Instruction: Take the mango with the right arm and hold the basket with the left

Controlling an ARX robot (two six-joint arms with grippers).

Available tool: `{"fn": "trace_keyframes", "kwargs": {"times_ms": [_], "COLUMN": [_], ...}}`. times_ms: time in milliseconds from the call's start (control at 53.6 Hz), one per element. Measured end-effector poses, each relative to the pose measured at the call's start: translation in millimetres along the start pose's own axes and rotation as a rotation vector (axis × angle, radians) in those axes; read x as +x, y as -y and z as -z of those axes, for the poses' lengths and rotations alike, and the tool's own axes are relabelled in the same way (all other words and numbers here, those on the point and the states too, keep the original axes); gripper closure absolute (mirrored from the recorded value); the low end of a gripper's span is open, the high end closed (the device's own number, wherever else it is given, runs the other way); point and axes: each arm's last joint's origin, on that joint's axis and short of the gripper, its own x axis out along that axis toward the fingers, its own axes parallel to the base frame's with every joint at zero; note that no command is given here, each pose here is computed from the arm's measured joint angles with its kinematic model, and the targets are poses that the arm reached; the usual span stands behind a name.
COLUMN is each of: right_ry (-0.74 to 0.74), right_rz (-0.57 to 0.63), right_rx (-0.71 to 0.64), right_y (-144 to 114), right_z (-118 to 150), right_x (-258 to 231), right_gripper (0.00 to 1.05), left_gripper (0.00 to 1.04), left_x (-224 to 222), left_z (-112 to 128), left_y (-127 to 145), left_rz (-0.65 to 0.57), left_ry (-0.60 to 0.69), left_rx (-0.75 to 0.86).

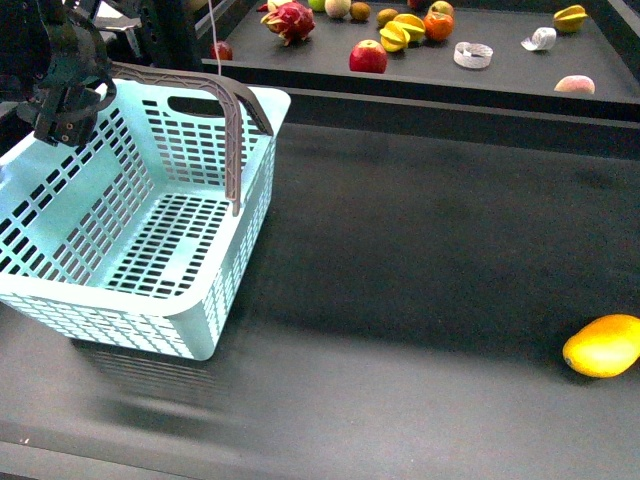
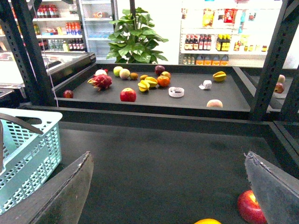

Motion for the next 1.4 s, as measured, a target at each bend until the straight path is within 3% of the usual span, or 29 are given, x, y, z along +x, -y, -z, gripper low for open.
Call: {"fn": "trace_keyframes", "kwargs": {"times_ms": [75,373,466,597,895,1212,1398], "right_ry": [0.000,0.000,0.000,0.000,0.000,0.000,0.000], "right_rz": [0.000,0.000,0.000,0.000,0.000,0.000,0.000], "right_rx": [0.000,0.000,0.000,0.000,0.000,0.000,0.000], "right_y": [0.0,0.0,0.0,0.0,0.0,0.0,0.0], "right_z": [0.0,0.0,0.0,0.0,0.0,0.0,0.0], "right_x": [0.0,0.0,0.0,0.0,0.0,0.0,0.0], "right_gripper": [0.08,0.08,0.08,0.08,0.08,0.08,0.08], "left_gripper": [0.07,0.65,0.80,0.93,0.95,0.95,0.95], "left_x": [3.6,15.5,15.8,12.9,-24.5,-108.8,-144.0], "left_z": [-0.4,3.6,4.8,5.0,11.7,6.5,21.6], "left_y": [0.9,0.4,-0.5,4.9,14.3,31.5,24.4], "left_rz": [0.003,-0.021,-0.023,0.002,0.071,0.343,0.443], "left_ry": [0.005,0.002,-0.008,-0.032,-0.097,-0.139,-0.222], "left_rx": [-0.009,-0.010,-0.031,-0.074,0.067,0.347,0.486]}}
